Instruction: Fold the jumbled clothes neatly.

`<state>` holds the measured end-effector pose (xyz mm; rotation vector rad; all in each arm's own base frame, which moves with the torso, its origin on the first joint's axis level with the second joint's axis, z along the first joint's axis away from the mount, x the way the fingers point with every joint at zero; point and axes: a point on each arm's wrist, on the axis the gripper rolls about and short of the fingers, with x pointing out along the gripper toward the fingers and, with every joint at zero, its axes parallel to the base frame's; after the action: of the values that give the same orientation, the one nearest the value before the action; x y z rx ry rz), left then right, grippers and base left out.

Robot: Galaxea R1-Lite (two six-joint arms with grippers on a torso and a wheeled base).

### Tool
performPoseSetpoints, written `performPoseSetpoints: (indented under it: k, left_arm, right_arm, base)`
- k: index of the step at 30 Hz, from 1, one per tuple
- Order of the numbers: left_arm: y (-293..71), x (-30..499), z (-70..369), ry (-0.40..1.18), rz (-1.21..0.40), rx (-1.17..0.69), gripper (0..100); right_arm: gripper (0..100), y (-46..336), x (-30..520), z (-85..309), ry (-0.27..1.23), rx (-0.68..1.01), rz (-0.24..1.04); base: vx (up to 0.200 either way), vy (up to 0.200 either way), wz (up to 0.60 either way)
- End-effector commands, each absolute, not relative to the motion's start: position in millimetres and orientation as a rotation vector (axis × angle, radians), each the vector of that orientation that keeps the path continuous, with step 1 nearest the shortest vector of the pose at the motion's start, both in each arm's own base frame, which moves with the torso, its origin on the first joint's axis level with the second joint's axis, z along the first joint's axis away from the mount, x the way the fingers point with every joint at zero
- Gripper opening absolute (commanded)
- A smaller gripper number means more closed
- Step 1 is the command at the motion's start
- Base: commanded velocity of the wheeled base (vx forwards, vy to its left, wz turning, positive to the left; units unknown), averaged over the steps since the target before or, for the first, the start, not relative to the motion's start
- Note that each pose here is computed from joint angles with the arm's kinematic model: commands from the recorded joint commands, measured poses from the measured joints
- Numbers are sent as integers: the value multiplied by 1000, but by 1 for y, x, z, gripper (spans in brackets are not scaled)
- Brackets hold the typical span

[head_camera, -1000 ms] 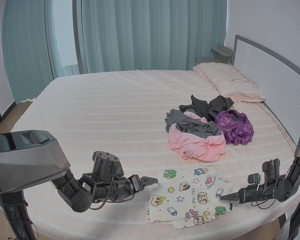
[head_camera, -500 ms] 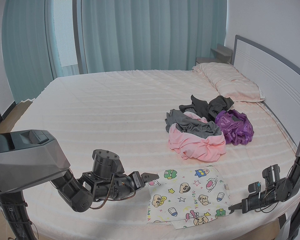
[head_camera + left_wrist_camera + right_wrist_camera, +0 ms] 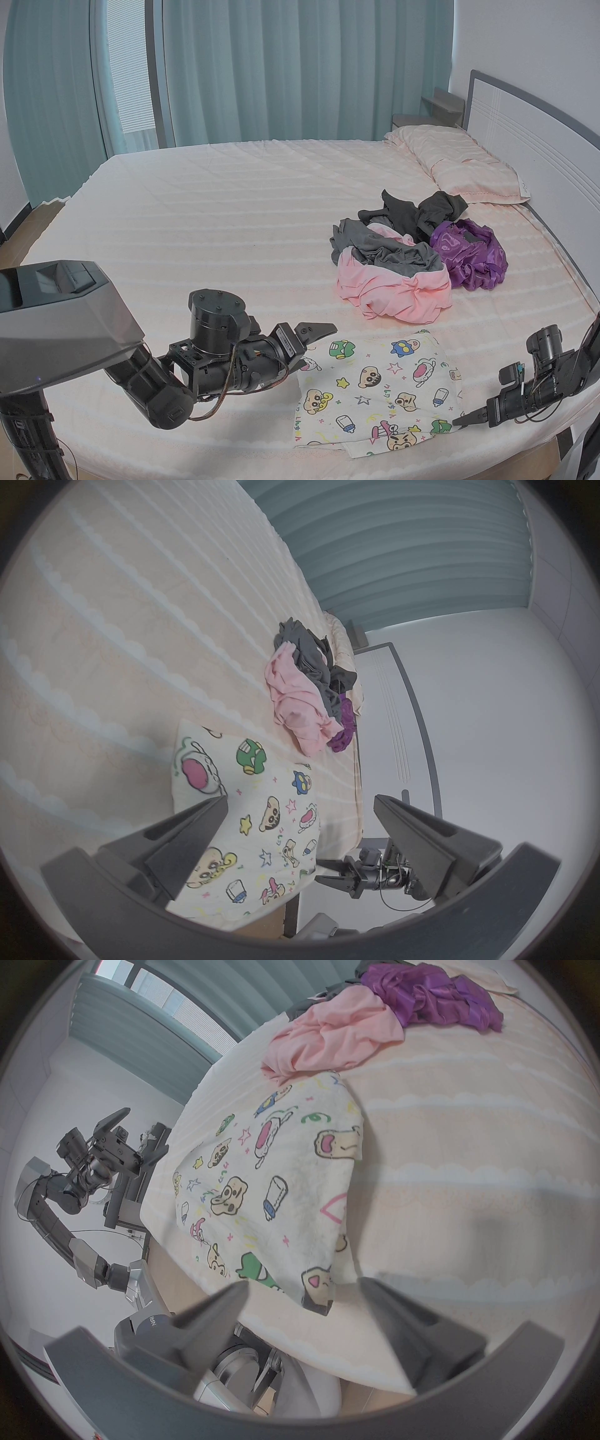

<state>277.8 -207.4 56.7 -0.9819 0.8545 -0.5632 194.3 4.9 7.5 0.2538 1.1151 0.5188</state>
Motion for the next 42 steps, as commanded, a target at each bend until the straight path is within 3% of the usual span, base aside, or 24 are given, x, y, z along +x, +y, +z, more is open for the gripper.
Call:
performPoseSetpoints:
  k: [1, 10, 18, 29, 40, 41, 42]
  left_arm:
    - [-218, 273, 50, 890, -577, -975, 100]
    - [-224, 268, 30, 956, -557, -936, 100]
    - [-225, 261, 17, 1033, -529, -818, 100]
    - [-226, 260, 19, 1031, -529, -806, 100]
    - [-218, 255, 38, 964, -547, -825, 100]
    - [-218, 255, 37, 966, -541, -824, 100]
    - [-218, 255, 36, 963, -541, -824, 100]
  right_arm:
    - [100, 5, 197, 16, 1065, 239, 522]
    - [100, 3, 215, 37, 964, 312, 480]
    - [100, 16, 265, 49, 940, 518, 406]
    - [100, 34, 320, 8, 982, 529, 342]
    - [100, 40, 344, -3, 924, 572, 311]
    - [0, 40, 345, -3, 921, 572, 310]
    - [0, 41, 345, -3, 918, 572, 311]
  base:
    - [0, 0, 0]
    - [0, 0, 0]
    - [0, 0, 0]
    - [0, 0, 0]
    - [0, 0, 0]
    - [0, 0, 0]
    - [0, 0, 0]
